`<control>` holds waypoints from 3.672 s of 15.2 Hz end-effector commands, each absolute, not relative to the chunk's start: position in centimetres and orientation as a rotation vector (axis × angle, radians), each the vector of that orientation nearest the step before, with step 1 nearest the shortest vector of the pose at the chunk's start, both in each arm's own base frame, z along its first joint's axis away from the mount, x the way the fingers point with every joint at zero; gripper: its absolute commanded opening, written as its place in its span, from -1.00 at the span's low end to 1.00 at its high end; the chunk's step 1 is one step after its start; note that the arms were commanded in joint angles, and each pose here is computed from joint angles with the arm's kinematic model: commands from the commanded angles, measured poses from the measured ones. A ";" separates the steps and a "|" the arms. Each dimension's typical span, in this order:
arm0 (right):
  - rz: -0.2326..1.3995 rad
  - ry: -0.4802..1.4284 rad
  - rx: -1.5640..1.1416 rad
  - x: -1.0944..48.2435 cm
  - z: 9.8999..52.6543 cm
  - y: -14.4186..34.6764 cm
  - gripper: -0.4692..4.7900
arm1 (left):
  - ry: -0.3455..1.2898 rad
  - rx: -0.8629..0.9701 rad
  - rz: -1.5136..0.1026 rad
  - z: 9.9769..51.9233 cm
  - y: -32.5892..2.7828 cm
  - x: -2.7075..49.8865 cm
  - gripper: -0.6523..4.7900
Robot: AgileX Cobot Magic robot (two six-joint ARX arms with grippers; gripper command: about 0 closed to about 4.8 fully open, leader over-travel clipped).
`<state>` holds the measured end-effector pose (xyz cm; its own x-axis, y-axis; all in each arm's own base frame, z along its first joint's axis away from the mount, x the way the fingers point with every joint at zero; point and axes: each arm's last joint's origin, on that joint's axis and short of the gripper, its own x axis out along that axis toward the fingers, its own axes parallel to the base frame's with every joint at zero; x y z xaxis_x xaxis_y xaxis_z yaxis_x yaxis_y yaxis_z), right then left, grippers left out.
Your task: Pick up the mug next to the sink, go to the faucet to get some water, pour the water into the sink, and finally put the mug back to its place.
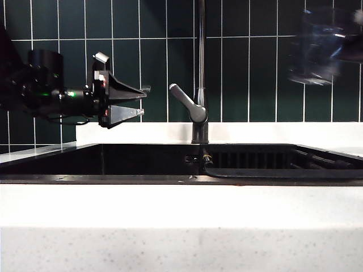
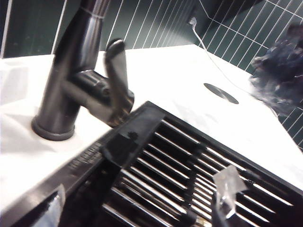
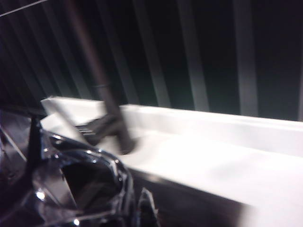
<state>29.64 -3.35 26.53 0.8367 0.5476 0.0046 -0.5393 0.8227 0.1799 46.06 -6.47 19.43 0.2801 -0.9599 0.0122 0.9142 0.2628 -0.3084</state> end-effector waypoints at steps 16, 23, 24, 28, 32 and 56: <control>0.909 0.180 0.127 37.9 33.1 13.2 -0.85 | 0.029 -0.135 -1.422 21.3 -13.5 50.8 0.69; 0.915 0.108 0.127 38.0 35.7 13.4 -0.85 | -0.042 -0.088 -1.416 23.0 -13.9 51.1 0.69; 0.915 0.104 0.127 38.0 35.8 13.4 -0.85 | -0.062 -0.076 -1.419 23.7 -13.9 51.2 0.69; 0.914 0.111 0.129 38.0 35.8 13.4 -0.85 | -0.059 -0.065 -1.459 23.8 -14.0 51.2 0.69; 0.914 0.112 0.129 38.0 35.8 13.4 -0.85 | -0.058 -0.050 -1.504 23.8 -14.0 51.1 0.69; 0.910 0.122 0.125 38.0 35.7 13.4 -0.85 | -0.054 -0.036 -1.374 23.1 -14.5 51.4 0.57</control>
